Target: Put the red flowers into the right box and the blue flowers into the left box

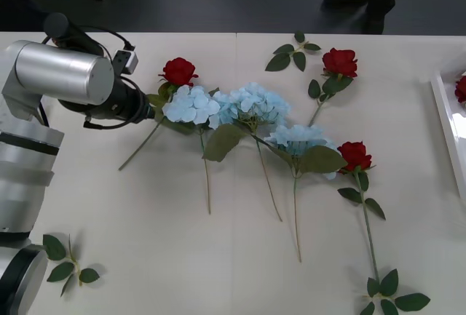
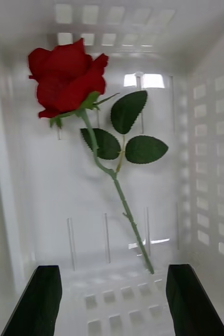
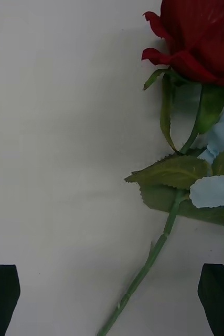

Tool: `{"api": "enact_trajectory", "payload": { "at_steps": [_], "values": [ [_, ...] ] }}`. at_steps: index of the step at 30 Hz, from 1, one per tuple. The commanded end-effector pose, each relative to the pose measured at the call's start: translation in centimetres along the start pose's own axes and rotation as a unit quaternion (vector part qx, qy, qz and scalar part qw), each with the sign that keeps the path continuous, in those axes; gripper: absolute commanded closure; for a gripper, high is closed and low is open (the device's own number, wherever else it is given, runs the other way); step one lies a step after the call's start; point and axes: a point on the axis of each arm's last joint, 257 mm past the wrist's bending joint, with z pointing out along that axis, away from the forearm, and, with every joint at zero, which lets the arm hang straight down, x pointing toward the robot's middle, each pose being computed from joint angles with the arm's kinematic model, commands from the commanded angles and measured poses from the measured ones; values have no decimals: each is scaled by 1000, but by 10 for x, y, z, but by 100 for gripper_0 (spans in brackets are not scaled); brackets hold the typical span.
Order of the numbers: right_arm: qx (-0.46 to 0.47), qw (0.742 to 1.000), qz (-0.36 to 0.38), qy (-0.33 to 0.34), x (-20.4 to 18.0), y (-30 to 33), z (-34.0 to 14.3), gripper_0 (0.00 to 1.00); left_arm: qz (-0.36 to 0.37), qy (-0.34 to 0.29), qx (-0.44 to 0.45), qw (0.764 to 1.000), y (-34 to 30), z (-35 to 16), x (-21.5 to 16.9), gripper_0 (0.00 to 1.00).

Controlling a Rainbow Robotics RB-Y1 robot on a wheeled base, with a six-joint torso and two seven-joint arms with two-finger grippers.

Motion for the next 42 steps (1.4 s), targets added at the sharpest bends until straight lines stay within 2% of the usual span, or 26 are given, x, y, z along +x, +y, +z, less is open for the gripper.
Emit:
{"api": "enact_trajectory", "payload": {
  "at_steps": [1,9,16,25,34,35,37,38,39,40,42],
  "values": [
    [8,1000,13,-9,-25,15,-44,42,18,-24,1,1000,-9,4,-32,0],
    [-28,998,50,24,-5,91,-63,42,32,-22,-4,999,-23,31,-38,0],
    [-41,997,67,20,25,142,-59,42,45,-19,-9,999,-34,44,-34,0],
    [-24,999,24,40,73,195,-60,42,61,-17,-24,998,-38,54,-30,0],
    [-73,996,6,54,111,269,-48,42,69,-11,-31,997,-38,57,-26,0],
    [-74,996,2,55,115,273,-46,42,69,-11,-30,997,-39,57,-26,4],
    [-74,995,-7,61,128,284,-41,42,69,-11,-30,997,-39,57,-26,63],
    [-75,995,-11,64,134,288,-40,42,69,-10,-30,997,-38,57,-25,74],
    [-75,995,-12,66,138,291,-38,42,70,-11,-30,997,-39,58,-25,78],
    [-75,995,-15,67,144,294,-36,42,72,-10,-30,997,-39,58,-25,87],
    [-76,995,-17,69,153,298,-34,42,73,-11,-31,997,-39,57,-26,94]
  ]
}}
